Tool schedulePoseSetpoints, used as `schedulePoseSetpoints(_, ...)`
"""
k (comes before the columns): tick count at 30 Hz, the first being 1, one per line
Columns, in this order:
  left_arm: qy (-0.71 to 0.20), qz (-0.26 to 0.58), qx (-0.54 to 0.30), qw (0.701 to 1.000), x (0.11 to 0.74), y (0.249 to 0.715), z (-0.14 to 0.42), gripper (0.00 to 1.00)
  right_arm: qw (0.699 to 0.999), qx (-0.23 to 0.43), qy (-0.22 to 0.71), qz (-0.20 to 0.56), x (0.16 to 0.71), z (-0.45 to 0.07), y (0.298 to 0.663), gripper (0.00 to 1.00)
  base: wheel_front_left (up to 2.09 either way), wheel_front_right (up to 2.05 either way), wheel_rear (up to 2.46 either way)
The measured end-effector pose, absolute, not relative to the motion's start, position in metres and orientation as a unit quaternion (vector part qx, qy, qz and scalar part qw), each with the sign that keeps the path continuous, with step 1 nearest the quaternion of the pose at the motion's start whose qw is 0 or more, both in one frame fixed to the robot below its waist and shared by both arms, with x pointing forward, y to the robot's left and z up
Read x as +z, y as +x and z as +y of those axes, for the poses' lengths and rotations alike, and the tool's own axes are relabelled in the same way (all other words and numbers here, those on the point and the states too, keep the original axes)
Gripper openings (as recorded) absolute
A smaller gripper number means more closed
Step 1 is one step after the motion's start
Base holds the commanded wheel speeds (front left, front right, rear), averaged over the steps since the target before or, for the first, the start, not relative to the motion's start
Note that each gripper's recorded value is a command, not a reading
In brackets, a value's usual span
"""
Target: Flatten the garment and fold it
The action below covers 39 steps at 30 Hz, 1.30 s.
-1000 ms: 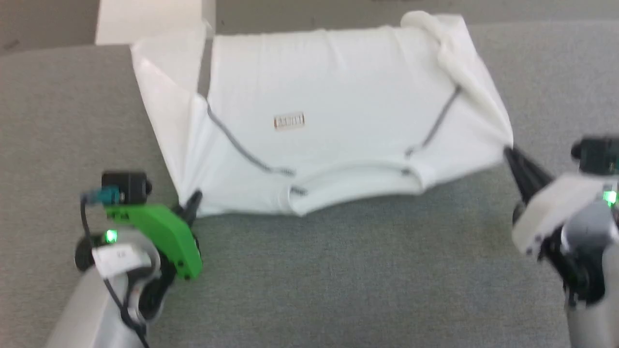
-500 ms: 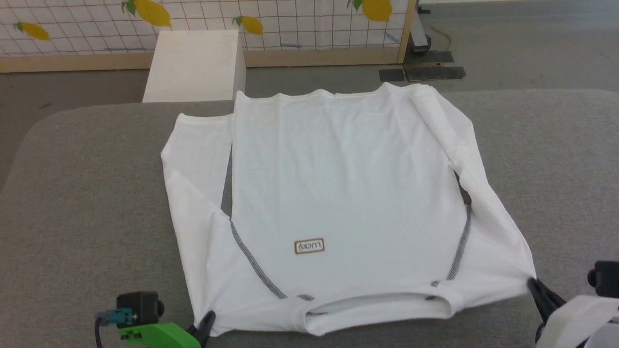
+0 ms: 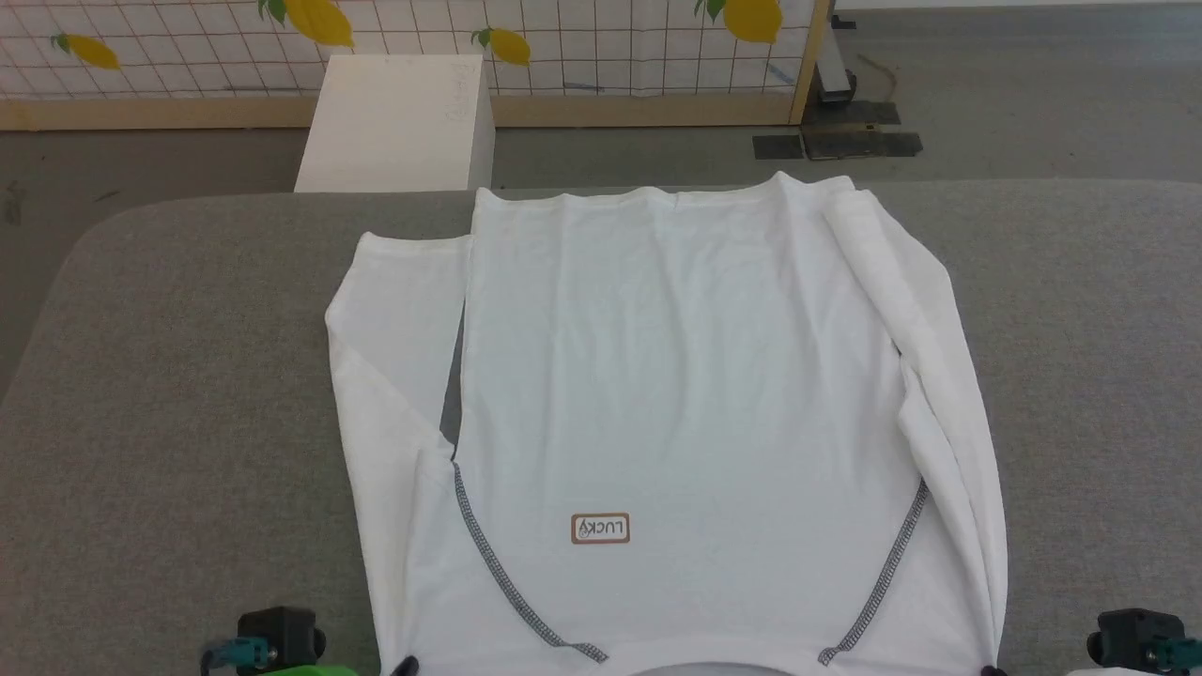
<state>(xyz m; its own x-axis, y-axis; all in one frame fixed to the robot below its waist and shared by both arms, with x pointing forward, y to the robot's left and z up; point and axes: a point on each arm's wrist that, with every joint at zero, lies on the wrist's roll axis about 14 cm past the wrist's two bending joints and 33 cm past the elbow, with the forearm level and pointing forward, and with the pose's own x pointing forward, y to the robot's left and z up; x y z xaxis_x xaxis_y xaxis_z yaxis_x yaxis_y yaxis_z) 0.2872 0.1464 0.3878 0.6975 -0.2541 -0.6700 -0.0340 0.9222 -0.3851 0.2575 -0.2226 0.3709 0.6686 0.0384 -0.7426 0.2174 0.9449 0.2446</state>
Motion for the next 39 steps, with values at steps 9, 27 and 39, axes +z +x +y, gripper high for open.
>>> schedulePoseSetpoints(9,-0.213,0.350,-0.088,0.908,0.407,0.295,0.130,1.00,0.929,-0.056,0.153,0.331,0.392,-0.228,0.272,1.00,0.00,0.00,0.00)
schedulePoseSetpoints(27,0.004,0.089,-0.107,0.990,0.536,0.492,0.190,1.00,0.999,-0.012,0.026,-0.021,0.529,-0.219,0.380,1.00,0.00,0.00,0.00)
schedulePoseSetpoints(39,0.020,0.196,-0.095,0.976,0.493,0.610,0.213,1.00,1.000,-0.007,0.024,0.001,0.489,-0.216,0.433,1.00,0.00,0.00,0.00)
